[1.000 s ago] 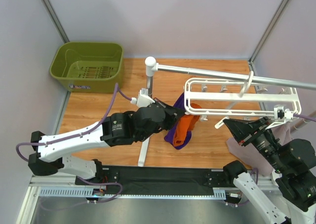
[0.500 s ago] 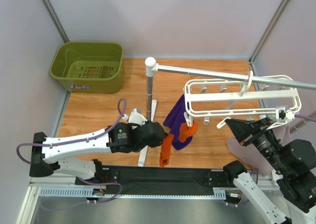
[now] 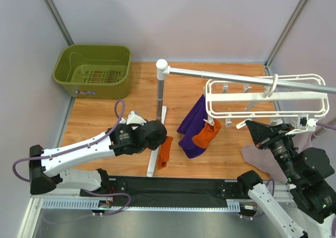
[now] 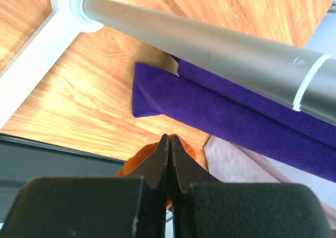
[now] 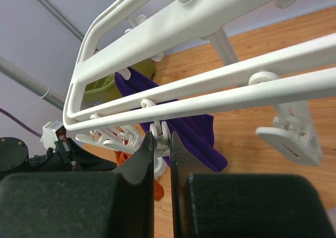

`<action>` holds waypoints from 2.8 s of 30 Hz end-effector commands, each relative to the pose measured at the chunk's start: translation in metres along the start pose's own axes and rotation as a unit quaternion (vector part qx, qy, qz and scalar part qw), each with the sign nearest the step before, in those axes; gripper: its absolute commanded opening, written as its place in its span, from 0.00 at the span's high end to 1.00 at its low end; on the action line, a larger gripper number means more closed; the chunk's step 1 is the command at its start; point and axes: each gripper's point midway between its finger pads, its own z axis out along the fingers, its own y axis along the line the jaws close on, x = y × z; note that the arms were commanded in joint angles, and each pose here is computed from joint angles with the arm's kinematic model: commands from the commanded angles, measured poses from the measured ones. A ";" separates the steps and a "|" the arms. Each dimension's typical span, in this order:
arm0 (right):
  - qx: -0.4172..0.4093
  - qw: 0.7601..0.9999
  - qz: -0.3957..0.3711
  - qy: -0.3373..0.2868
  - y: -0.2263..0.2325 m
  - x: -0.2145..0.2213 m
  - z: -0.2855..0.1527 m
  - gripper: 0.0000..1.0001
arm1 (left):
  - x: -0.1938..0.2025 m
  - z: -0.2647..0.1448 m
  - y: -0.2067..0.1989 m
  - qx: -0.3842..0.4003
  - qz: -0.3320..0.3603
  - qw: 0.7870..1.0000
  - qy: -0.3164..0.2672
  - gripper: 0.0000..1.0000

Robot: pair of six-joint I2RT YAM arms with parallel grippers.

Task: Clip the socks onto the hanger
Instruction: Place the sock at the center of the board.

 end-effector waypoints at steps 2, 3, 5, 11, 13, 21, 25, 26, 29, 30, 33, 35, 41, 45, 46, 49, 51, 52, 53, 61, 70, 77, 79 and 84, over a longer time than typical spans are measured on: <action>0.056 0.998 -0.002 0.020 -0.024 0.018 0.016 1.00 | 0.005 -0.001 0.002 -0.013 -0.013 0.999 0.036 1.00; 0.056 0.998 -0.005 0.020 -0.024 0.017 0.019 1.00 | 0.008 0.002 0.001 -0.018 -0.027 0.998 0.045 1.00; 0.053 0.998 -0.007 0.020 -0.022 0.016 0.023 1.00 | 0.021 0.008 0.006 -0.039 -0.045 0.995 0.075 1.00; 0.029 0.999 -0.028 0.032 -0.011 0.013 0.019 1.00 | 0.045 0.000 -0.037 -0.014 -0.066 0.989 0.130 1.00; 0.024 0.998 -0.035 0.036 -0.008 0.010 0.015 1.00 | 0.044 -0.004 -0.035 -0.031 -0.031 0.991 0.123 1.00; -0.012 0.997 -0.040 0.064 0.007 0.014 0.008 1.00 | 0.057 -0.035 -0.085 0.026 -0.100 0.975 0.194 1.00; -0.036 0.995 -0.043 0.080 0.016 0.017 0.008 1.00 | 0.070 -0.042 -0.101 0.034 -0.165 0.953 0.250 1.00; -0.042 0.995 -0.047 0.080 0.018 0.017 0.007 1.00 | 0.068 -0.046 -0.109 0.042 -0.178 0.950 0.255 1.00; -0.051 0.994 -0.057 0.084 0.020 0.019 0.007 1.00 | 0.058 -0.051 -0.122 0.043 -0.235 0.939 0.246 1.00; -0.052 0.993 -0.058 0.085 0.020 0.019 0.008 1.00 | 0.056 -0.050 -0.125 0.041 -0.247 0.937 0.244 1.00; -0.054 0.993 -0.062 0.086 0.021 0.020 0.008 1.00 | 0.047 -0.048 -0.139 0.035 -0.257 0.940 0.222 1.00; -0.058 0.993 -0.061 0.087 0.022 0.020 0.008 1.00 | 0.045 -0.050 -0.143 0.021 -0.251 0.943 0.216 1.00; -0.053 0.993 -0.063 0.084 0.021 0.018 0.008 1.00 | 0.040 -0.040 -0.129 0.013 -0.212 0.959 0.185 1.00; -0.052 0.993 -0.065 0.081 0.020 0.017 0.007 1.00 | 0.043 -0.018 -0.106 0.018 -0.127 0.980 0.155 1.00; -0.053 0.993 -0.065 0.080 0.020 0.017 0.007 1.00 | 0.041 -0.013 -0.093 0.000 -0.101 0.985 0.141 1.00; -0.048 0.993 -0.067 0.082 0.018 0.018 0.008 1.00 | 0.039 -0.001 -0.060 -0.032 -0.012 0.993 0.117 1.00; -0.046 0.994 -0.067 0.079 0.017 0.018 0.009 1.00 | 0.042 0.007 -0.034 -0.058 0.026 0.991 0.117 1.00; -0.045 0.994 -0.067 0.080 0.017 0.018 0.009 1.00 | 0.043 0.011 -0.029 -0.051 0.053 0.991 0.114 1.00; -0.046 0.994 -0.067 0.079 0.017 0.017 0.009 1.00 | 0.043 0.012 -0.021 -0.053 0.065 0.990 0.113 1.00; -0.038 0.993 -0.070 0.083 0.012 0.021 0.006 1.00 | 0.044 0.066 0.046 -0.071 0.085 0.991 0.071 0.96; -0.035 0.993 -0.070 0.086 0.008 0.026 0.003 1.00 | 0.073 0.090 0.057 -0.104 0.142 0.978 0.115 0.50; -0.039 0.992 -0.075 0.090 0.008 0.029 0.003 1.00 | 0.057 0.069 0.067 -0.112 0.291 0.941 0.131 0.48; -0.041 0.992 -0.077 0.090 0.008 0.029 0.003 1.00 | 0.054 0.060 0.066 -0.087 0.382 0.908 0.149 0.49; -0.041 0.992 -0.077 0.093 0.007 0.033 0.004 1.00 | 0.036 0.035 0.080 -0.065 0.522 0.832 0.175 0.49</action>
